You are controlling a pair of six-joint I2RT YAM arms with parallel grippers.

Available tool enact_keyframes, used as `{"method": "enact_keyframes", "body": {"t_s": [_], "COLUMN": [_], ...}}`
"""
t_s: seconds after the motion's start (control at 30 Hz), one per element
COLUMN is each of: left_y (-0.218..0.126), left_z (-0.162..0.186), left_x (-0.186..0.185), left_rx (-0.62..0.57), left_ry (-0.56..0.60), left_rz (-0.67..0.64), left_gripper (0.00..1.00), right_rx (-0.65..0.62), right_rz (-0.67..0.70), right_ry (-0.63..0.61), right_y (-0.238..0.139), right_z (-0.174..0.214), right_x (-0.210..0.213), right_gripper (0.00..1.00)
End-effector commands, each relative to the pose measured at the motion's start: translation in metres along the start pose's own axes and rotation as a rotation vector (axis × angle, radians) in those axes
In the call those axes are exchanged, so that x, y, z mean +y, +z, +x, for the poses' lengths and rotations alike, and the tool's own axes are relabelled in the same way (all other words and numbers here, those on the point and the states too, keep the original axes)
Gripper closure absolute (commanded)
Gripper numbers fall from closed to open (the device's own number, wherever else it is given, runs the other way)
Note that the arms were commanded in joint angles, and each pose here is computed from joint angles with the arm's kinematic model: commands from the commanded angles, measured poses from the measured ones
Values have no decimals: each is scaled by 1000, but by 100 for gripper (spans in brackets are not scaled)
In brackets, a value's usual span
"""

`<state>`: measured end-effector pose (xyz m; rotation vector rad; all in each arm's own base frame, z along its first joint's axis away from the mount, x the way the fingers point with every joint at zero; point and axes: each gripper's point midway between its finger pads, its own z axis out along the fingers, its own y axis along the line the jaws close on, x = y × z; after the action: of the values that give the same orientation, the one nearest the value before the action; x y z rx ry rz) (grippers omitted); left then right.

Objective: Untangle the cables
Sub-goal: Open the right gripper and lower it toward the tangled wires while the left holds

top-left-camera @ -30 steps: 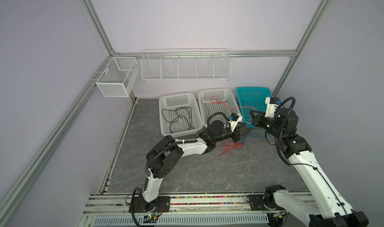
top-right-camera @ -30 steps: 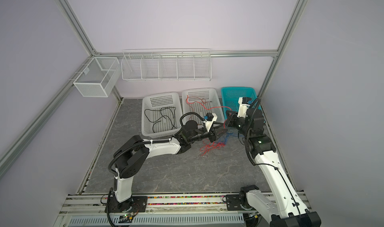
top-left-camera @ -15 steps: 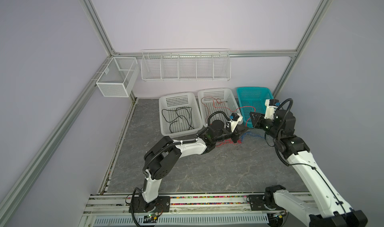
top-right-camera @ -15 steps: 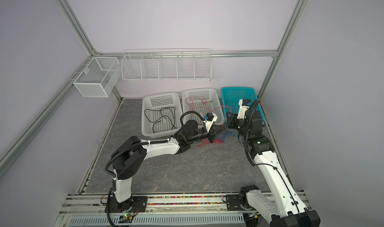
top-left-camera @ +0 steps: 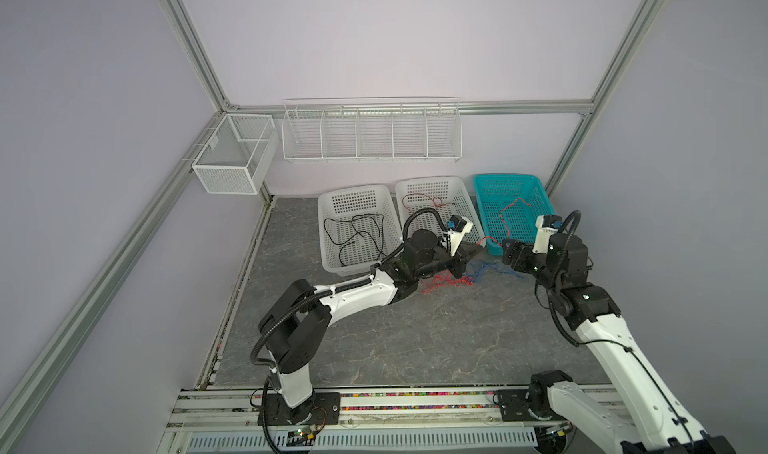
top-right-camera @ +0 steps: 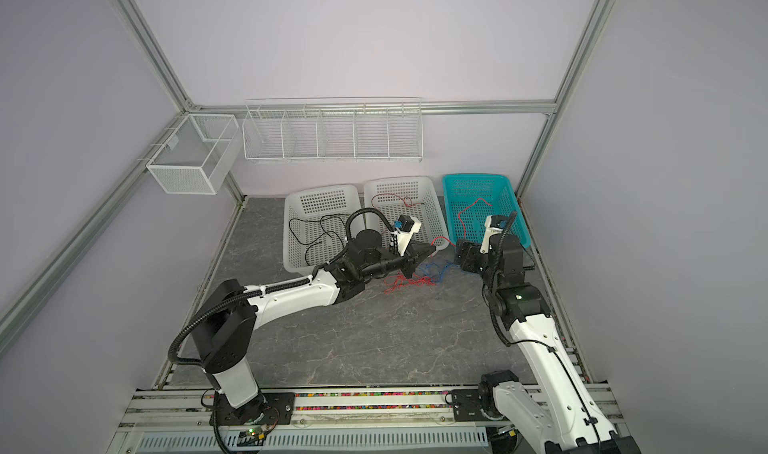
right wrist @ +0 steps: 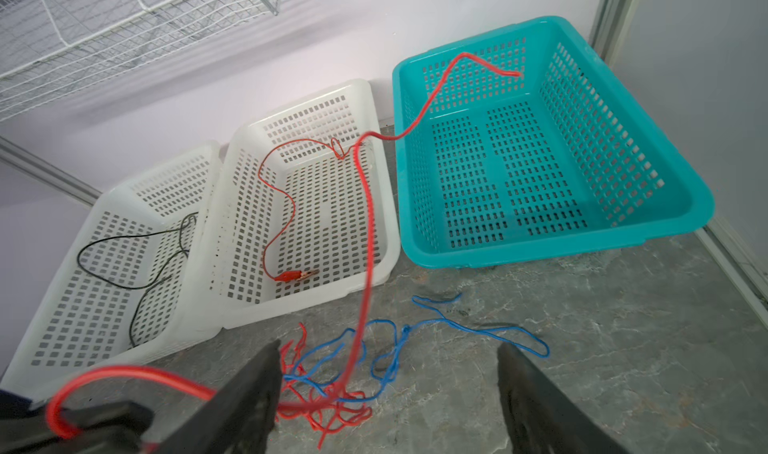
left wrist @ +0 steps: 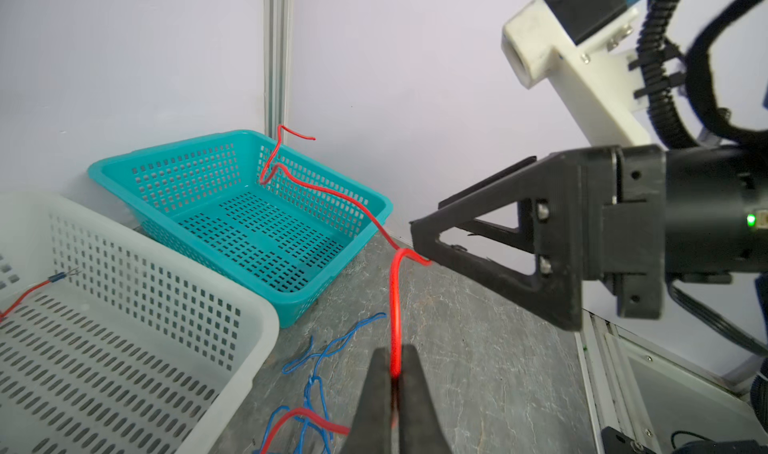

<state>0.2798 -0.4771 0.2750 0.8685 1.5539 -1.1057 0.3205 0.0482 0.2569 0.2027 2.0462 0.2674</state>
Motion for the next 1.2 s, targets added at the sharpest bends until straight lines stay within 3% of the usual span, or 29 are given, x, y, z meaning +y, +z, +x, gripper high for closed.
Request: {"method": "enact_keyframes", "body": {"t_s": [0.0,0.1,0.23,0.43,0.6,0.8,1.17], "left_y": [-14,-21,-26,-32,-32,-36,-40], "left_z": [-22,-32,-45,-60,-61,-65,-77], "left_x": [15,26,31,22,18,11,6], "left_rx": [-43,-48,-18,-18,-2,1,-26], "left_ry": [-18,-34,-21,-62,-100,-108,-115], "left_rz": [-56,-104,-160,-146,-124,-105,-91], "left_gripper": [100,100,100,100,100,100,100], "right_rx": [43,77,122,150,176,165,201], "right_rz": [57,15,-154,-329,-380,-415,-501], "right_ry": [-16,-35,-72,-131,-216,-220,-206], "right_y": [-2,1,9,24,42,64,95], "right_z": [20,36,66,93,103,103,119], "right_x": [-15,-12,11,48,78,99,130], "right_gripper": [15,14,14,14,13,14,28]}}
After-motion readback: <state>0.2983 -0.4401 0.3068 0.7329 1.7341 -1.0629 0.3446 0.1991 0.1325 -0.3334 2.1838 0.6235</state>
